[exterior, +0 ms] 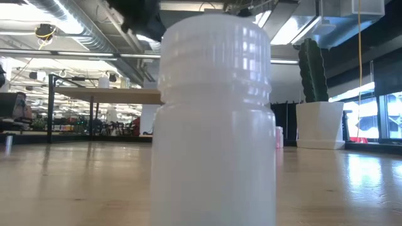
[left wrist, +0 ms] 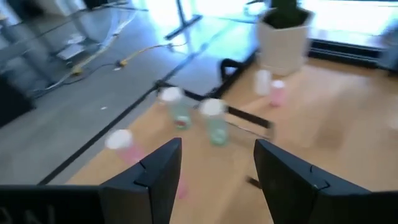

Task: Pick and place medicine bottles onto shelf by color
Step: Put the left yellow pill bottle on the shelf and align it with the other yellow pill bottle

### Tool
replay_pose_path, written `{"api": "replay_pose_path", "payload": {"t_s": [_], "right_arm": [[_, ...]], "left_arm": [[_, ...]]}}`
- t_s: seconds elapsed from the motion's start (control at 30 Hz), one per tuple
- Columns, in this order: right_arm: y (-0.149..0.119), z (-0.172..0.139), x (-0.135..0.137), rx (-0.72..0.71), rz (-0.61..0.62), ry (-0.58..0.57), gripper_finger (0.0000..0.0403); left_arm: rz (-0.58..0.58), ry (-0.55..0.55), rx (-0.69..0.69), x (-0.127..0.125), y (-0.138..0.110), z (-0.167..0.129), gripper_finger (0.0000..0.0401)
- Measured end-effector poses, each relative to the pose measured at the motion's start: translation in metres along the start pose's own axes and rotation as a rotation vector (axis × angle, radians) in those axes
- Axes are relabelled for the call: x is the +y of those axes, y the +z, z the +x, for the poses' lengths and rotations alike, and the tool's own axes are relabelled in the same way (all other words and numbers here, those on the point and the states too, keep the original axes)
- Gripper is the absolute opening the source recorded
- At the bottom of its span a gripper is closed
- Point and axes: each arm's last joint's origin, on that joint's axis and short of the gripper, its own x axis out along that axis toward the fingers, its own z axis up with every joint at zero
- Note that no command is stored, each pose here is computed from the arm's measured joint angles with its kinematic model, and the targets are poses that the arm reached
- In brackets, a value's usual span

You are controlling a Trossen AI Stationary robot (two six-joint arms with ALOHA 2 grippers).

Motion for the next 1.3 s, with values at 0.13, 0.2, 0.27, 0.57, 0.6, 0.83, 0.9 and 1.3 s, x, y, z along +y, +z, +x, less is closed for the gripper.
{"api": "replay_pose_path", "payload": {"t_s": [0.13,0.2,0.27,0.57,0.6,0.83,0.9,1.3], "right_arm": [[0.0,0.0,0.0,0.0,0.0,0.0,0.0188],[0.0,0.0,0.0,0.0,0.0,-0.001,0.0188],[0.0,0.0,0.0,0.0,0.0,0.0,0.0188],[0.0,0.0,0.0,0.0,0.0,0.0,0.0188],[0.0,0.0,0.0,0.0,0.0,0.0,0.0188],[0.0,0.0,0.0,0.0,0.0,0.0,0.0188],[0.0,0.0,0.0,0.0,0.0,0.0,0.0188],[0.0,0.0,0.0,0.0,0.0,0.0,0.0188]], "left_arm": [[0.045,-0.093,0.023,-0.01,-0.005,-0.025,0.0195],[0.044,-0.13,0.044,-0.015,-0.009,-0.036,0.0195],[0.031,-0.161,0.083,-0.019,-0.015,-0.045,0.0196],[-0.097,-0.198,0.341,-0.028,-0.045,-0.071,0.0272],[-0.099,-0.223,0.373,-0.029,-0.048,-0.074,0.028],[-0.043,-0.544,0.587,-0.047,-0.061,-0.098,0.0301],[-0.021,-0.611,0.628,-0.052,-0.065,-0.106,0.0301],[0.13,-0.874,0.77,-0.076,-0.09,-0.166,0.0302]]}}
